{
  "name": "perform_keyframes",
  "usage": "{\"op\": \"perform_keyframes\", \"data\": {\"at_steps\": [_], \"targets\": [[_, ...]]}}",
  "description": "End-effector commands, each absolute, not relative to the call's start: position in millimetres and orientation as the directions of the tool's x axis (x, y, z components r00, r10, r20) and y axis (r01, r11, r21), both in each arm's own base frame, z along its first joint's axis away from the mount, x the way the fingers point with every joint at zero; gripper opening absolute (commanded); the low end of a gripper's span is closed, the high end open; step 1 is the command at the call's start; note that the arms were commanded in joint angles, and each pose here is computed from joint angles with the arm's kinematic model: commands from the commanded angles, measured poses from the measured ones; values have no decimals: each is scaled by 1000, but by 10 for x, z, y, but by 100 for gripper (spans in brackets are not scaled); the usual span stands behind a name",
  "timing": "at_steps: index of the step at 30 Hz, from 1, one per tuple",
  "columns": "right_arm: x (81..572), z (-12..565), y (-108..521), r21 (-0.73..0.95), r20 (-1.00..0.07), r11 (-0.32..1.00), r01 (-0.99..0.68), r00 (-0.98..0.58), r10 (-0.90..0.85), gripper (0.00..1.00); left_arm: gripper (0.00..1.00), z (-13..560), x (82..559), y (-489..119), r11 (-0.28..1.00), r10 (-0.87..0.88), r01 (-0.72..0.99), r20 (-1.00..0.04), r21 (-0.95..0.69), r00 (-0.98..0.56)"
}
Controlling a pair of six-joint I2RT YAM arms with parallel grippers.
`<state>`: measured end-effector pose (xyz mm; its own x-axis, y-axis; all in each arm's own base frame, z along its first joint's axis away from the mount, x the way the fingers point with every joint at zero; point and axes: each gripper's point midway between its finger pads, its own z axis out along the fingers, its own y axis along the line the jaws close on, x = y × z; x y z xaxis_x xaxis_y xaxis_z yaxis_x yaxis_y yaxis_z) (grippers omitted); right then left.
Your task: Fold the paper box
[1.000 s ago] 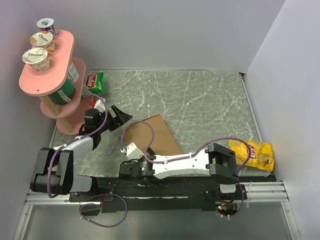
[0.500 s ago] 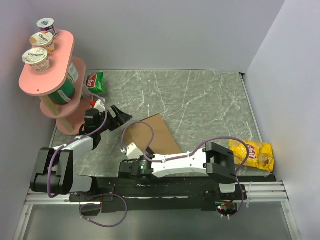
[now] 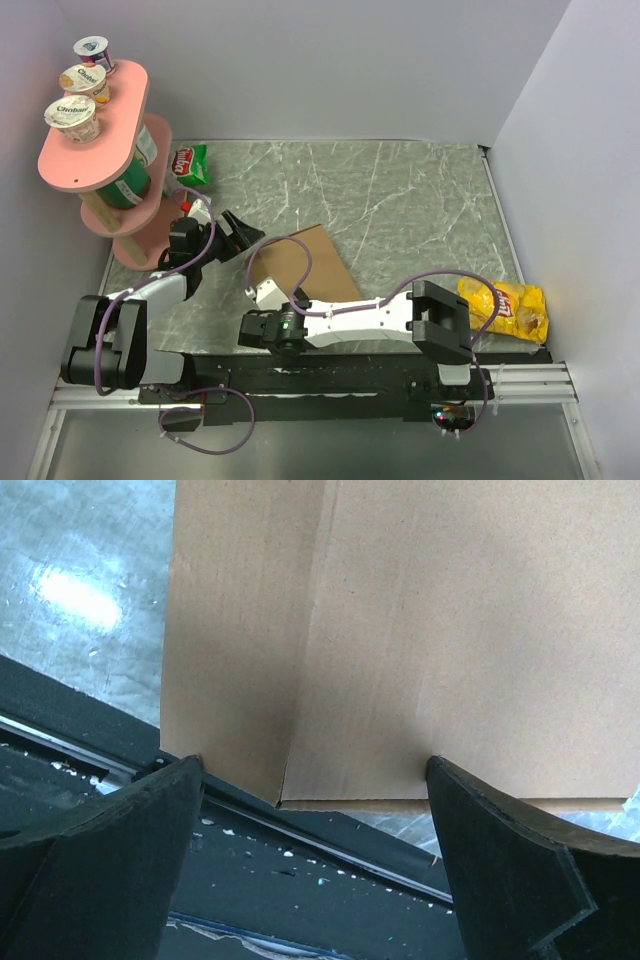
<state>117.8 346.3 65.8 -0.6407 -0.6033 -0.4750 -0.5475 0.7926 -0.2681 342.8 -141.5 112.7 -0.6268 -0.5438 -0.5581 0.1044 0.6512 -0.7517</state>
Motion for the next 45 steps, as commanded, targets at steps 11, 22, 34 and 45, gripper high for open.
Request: {"op": "perform_keyframes", "data": {"at_steps": [11, 22, 34, 45], "targets": [[1205, 355, 3079, -366, -359, 784, -501, -701, -616, 74, 96, 1326, 3465, -1463, 643, -526, 186, -605, -743, -598], [1215, 245, 2804, -483, -296, 732, -480, -698, -652, 51, 96, 1307, 3459, -1475, 638, -526, 189, -601, -747, -602], [1294, 339, 2792, -523, -335, 725, -448, -674, -658, 0, 96, 1314, 3454, -1449, 649, -525, 182, -609, -738, -595], [1609, 1347, 3453, -281, -621, 813, -510, -549, -560, 100, 96, 1301, 3330, -1364, 673, -537, 144, -613, -726, -580]]}}
